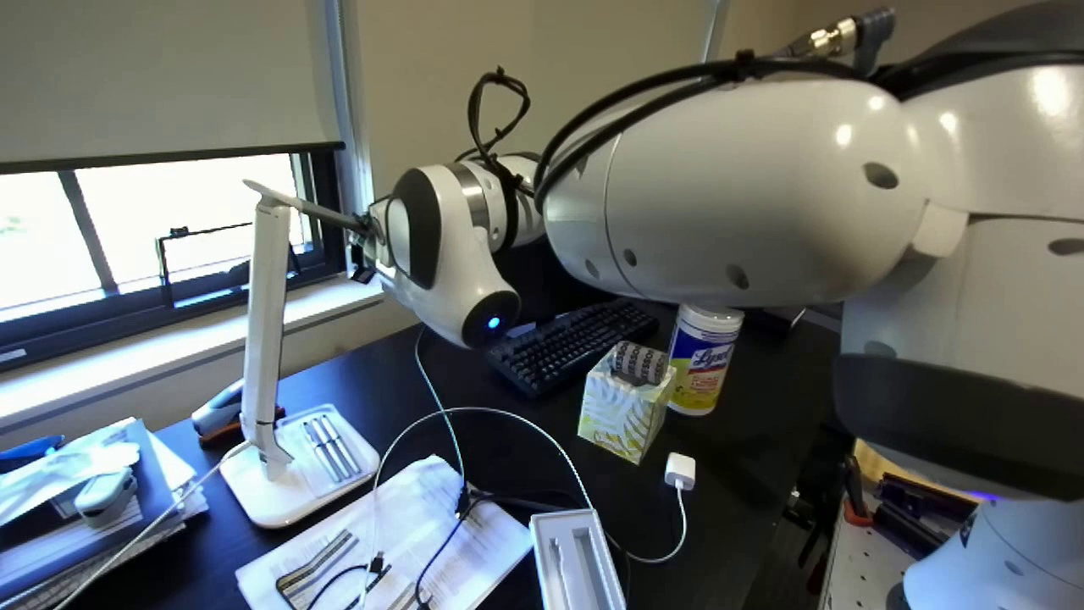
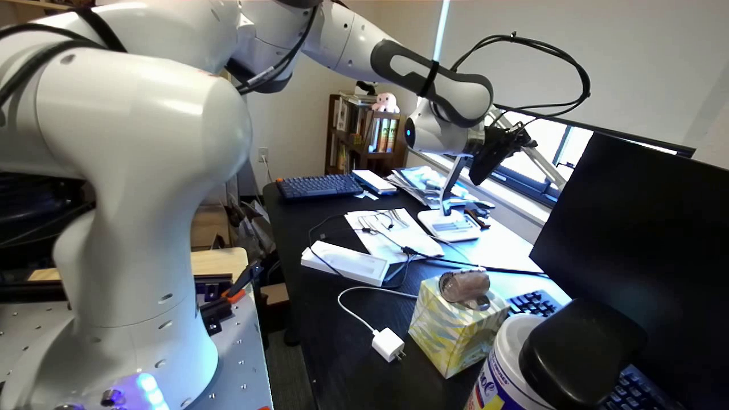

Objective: Turn the table lamp upward

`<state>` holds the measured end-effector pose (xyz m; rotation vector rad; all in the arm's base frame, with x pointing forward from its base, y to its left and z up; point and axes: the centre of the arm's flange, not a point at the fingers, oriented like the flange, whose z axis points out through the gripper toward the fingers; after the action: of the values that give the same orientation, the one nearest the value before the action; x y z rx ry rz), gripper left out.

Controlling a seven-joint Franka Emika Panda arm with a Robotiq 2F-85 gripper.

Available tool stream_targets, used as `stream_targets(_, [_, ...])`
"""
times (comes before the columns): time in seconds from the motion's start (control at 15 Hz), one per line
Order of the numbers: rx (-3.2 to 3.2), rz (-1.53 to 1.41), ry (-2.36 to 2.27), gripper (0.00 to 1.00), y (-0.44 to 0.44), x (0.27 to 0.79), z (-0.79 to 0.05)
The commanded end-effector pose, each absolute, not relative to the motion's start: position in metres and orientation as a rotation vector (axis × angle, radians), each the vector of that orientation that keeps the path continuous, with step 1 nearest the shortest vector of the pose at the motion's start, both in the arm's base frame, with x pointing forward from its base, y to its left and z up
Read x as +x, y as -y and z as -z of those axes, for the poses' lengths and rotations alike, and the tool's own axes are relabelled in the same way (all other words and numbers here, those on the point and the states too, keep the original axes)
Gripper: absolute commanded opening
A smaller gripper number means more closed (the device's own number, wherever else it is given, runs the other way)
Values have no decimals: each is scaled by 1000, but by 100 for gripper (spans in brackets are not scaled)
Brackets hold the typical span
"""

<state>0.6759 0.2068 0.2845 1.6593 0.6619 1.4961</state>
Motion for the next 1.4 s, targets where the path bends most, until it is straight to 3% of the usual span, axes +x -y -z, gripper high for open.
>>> stream_targets(0.0, [1586,-1557,-617,40,-181,657,-290])
stream_targets(0.13, [1591,-1579,-606,45,-180,654,-287])
stream_targets(0.67, [1645,-1631,-543,97,-179,648,-287])
stream_targets(1.33, [1596,-1618,-503,100,-165,653,-291])
